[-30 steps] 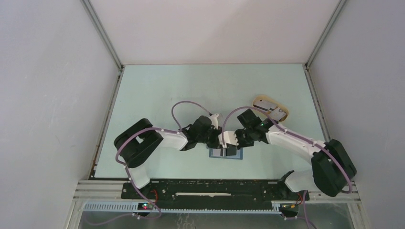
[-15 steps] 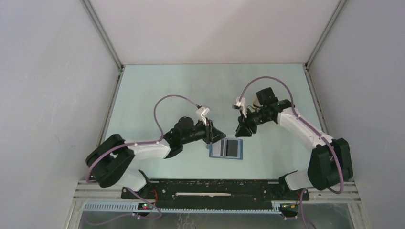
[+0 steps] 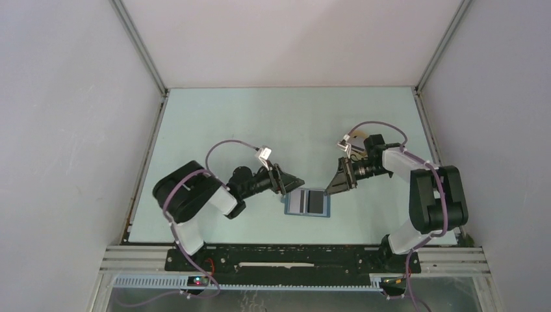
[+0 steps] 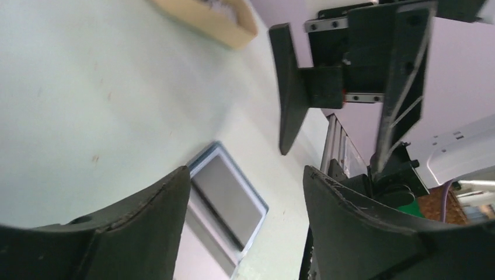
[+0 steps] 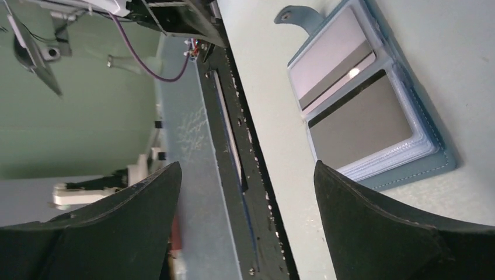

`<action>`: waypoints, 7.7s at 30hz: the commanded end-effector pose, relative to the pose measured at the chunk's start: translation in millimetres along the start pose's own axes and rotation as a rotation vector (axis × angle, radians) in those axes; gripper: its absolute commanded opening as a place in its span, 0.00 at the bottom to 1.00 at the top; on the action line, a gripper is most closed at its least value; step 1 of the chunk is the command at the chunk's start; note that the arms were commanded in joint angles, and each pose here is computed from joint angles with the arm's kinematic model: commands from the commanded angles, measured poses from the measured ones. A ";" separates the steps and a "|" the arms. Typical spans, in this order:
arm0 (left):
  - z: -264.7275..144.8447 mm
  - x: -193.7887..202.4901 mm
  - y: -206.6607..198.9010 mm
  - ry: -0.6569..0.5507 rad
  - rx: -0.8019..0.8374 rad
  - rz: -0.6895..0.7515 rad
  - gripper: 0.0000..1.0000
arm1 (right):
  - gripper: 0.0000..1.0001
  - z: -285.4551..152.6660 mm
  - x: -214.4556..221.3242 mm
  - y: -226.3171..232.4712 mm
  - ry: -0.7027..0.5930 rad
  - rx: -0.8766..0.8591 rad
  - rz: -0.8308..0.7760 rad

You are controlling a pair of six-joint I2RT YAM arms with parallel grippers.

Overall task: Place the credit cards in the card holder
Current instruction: Insert the credit card into the card holder, then turn over the card slot in the card holder.

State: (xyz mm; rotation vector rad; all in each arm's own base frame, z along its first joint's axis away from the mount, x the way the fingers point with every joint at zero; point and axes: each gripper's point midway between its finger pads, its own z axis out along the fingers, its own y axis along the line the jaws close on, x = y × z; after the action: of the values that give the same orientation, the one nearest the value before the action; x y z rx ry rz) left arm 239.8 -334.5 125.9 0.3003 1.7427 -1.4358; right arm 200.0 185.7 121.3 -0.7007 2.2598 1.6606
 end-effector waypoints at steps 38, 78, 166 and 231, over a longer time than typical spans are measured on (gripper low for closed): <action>-29.1 62.9 42.1 0.177 -0.543 0.034 0.44 | 0.76 31.2 21.2 -60.6 0.138 0.183 0.435; -21.1 74.7 44.1 0.243 -0.536 0.033 0.38 | 0.61 36.3 3.4 -43.3 0.127 0.045 0.451; -20.7 72.7 37.7 0.228 -0.486 0.022 0.38 | 0.57 55.8 8.8 -56.3 0.324 0.311 0.161; 49.1 104.5 12.6 0.404 -0.238 -0.028 0.28 | 0.43 -80.3 -74.4 26.8 -0.150 0.438 -0.403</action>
State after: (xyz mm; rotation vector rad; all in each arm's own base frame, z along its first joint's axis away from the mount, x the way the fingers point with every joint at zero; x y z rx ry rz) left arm 200.7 -393.5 28.1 0.4037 2.2782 -1.1973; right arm 253.7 134.3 170.9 -0.7894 2.2634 0.9712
